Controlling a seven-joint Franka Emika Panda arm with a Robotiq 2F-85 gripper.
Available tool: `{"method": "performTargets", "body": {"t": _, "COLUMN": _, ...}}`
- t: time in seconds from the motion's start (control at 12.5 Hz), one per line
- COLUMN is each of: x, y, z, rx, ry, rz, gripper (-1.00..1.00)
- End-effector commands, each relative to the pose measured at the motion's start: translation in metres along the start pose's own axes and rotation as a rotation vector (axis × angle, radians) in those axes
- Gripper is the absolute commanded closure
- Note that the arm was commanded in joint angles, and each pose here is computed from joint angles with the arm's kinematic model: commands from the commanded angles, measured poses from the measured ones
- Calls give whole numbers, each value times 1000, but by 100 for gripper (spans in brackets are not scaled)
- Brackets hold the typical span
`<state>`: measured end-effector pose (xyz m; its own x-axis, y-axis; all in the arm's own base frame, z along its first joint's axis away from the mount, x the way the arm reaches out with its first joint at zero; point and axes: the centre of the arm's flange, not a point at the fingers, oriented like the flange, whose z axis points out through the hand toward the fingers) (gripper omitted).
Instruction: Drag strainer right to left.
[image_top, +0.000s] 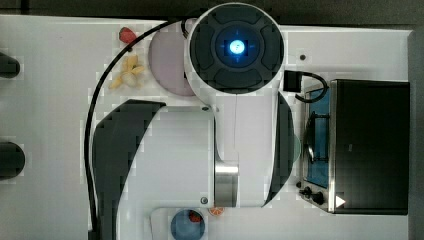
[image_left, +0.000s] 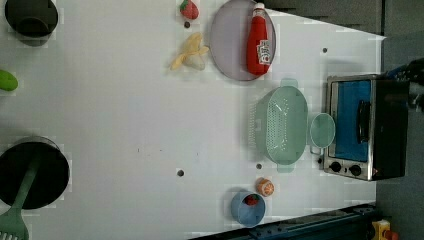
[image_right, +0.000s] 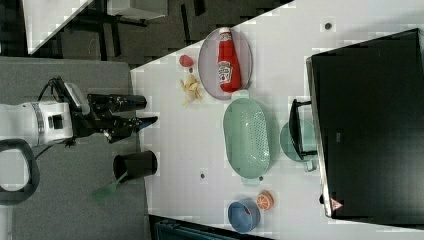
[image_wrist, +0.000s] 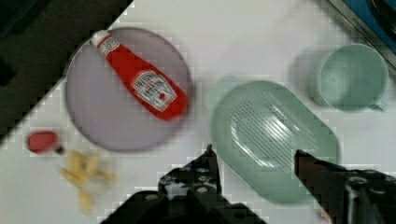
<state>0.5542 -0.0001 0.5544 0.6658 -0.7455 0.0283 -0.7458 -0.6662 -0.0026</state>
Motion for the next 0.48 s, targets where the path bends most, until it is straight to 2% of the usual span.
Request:
{"method": "performTargets", "body": {"t": 0.08, "x": -102, "y": 151, "z": -80, "rx": -1, "ry": -10, "rz": 51, "gripper": -58}}
{"method": "performTargets", "body": {"t": 0.24, "x": -101, "y": 150, "z": -76, "rx": -10, "ry": -17, "rz": 51, "gripper": -99}}
{"method": "performTargets", "body": {"t": 0.48, "x": -98, "y": 140, "z": -29, "rx": -71, "ry": -67, "rz": 52, "gripper": -100}}
